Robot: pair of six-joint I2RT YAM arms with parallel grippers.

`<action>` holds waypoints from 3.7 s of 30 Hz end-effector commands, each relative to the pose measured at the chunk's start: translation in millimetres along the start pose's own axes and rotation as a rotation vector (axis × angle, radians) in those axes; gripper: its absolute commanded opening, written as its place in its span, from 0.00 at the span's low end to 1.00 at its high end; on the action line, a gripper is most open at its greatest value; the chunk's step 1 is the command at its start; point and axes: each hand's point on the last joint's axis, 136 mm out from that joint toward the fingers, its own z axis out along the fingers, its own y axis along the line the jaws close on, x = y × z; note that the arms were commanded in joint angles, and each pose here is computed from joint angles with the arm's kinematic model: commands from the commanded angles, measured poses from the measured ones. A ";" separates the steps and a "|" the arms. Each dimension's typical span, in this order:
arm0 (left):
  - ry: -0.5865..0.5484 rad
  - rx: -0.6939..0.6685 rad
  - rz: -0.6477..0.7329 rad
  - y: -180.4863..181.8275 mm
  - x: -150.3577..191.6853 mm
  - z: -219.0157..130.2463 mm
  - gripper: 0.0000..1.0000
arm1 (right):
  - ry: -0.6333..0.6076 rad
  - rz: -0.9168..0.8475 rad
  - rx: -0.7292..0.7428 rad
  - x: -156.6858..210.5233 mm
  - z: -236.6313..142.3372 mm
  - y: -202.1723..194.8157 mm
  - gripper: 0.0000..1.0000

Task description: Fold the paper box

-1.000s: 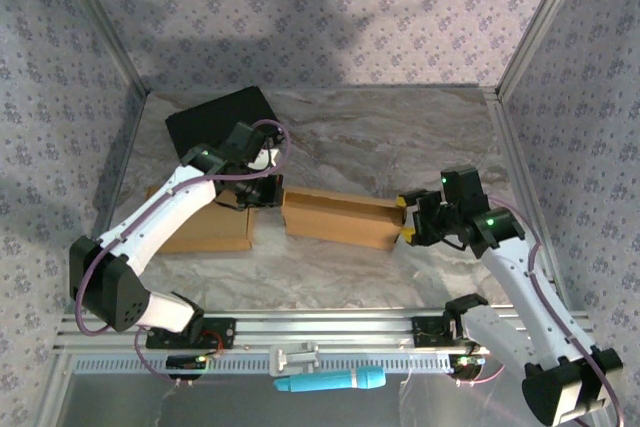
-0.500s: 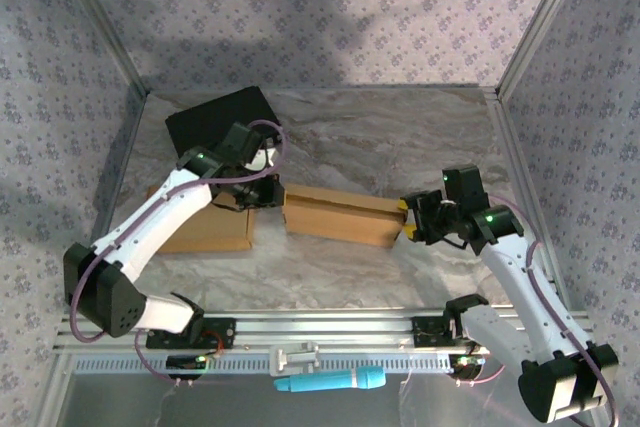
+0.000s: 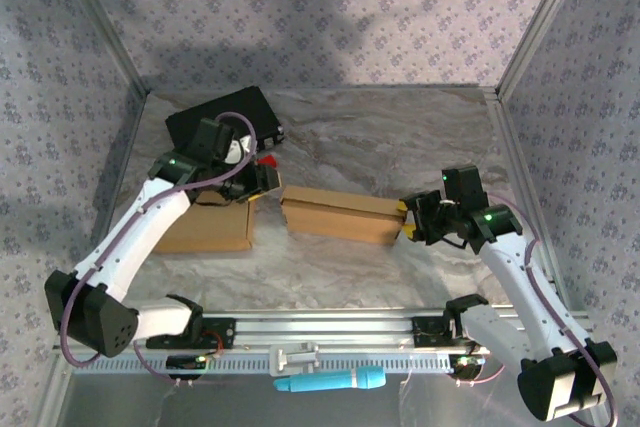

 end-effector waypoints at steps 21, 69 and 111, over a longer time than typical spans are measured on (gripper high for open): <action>0.161 -0.013 -0.077 26.3 23.3 46.8 0.41 | -0.028 0.024 0.072 -10.0 4.1 -11.5 0.47; 0.106 0.015 -0.065 49.2 86.6 85.3 0.33 | 0.158 -0.244 0.236 14.3 6.1 -78.7 0.40; -0.749 -0.864 0.182 167.1 -64.8 -96.1 1.00 | -0.998 -1.172 0.312 -219.4 14.7 6.9 0.99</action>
